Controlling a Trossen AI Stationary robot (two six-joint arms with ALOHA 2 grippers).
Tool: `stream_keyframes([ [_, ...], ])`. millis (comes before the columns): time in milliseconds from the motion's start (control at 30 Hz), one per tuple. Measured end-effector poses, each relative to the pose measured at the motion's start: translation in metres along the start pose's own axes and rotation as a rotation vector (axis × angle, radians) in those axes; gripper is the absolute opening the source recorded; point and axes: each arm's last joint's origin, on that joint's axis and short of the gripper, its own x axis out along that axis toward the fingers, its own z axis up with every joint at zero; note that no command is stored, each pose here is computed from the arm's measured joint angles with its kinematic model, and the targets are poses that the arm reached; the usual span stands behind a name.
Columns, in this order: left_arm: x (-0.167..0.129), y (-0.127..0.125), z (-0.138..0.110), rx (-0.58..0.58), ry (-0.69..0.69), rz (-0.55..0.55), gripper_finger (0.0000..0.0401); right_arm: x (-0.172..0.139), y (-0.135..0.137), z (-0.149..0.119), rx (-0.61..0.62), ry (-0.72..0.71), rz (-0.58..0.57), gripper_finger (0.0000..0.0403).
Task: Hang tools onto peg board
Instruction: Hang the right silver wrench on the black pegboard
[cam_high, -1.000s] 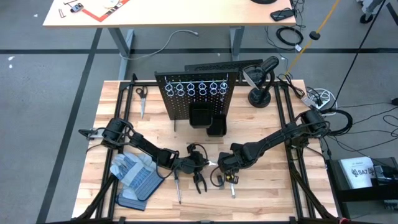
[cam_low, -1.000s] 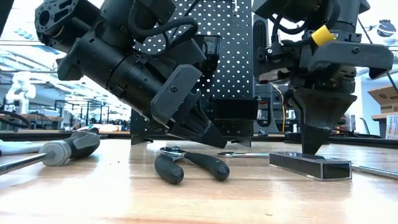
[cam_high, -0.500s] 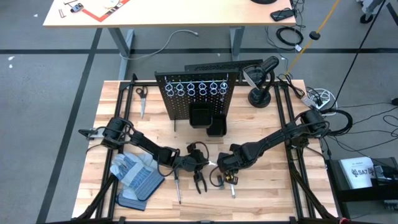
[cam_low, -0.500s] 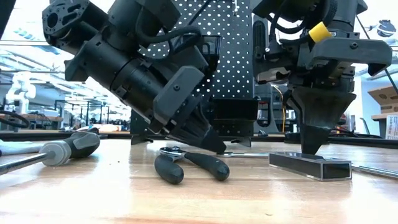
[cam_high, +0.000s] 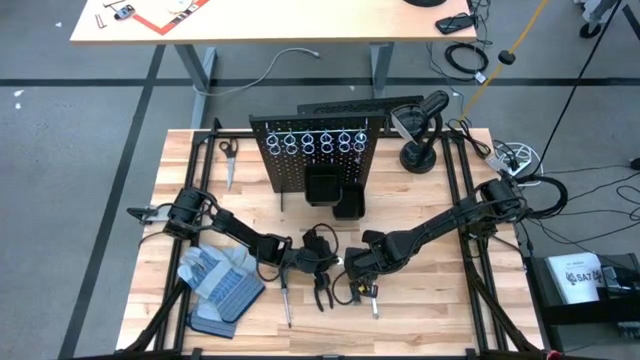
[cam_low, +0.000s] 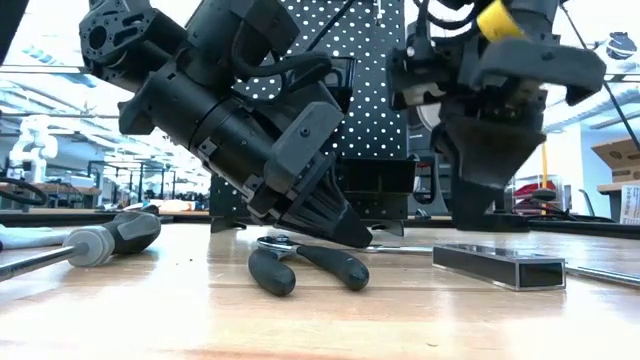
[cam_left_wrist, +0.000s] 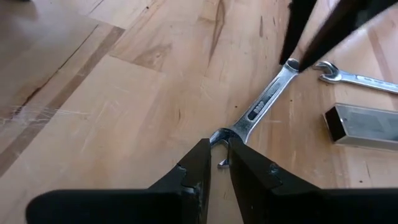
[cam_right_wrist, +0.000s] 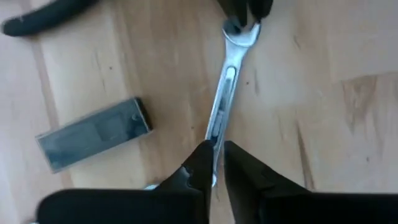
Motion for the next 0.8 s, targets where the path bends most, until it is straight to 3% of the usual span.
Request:
stream_keyframes([
  [400,0.0,0.001,-0.001,-0.023,0.016,-0.007,0.0066,0.002,-0.001,-0.009,-0.01,0.053,-0.022,0.0153],
  [800,0.0,0.001,0.0,-0.029,0.006,-0.014,0.0066,0.017,-0.007,-0.023,0.004,0.039,-0.015,0.0149],
])
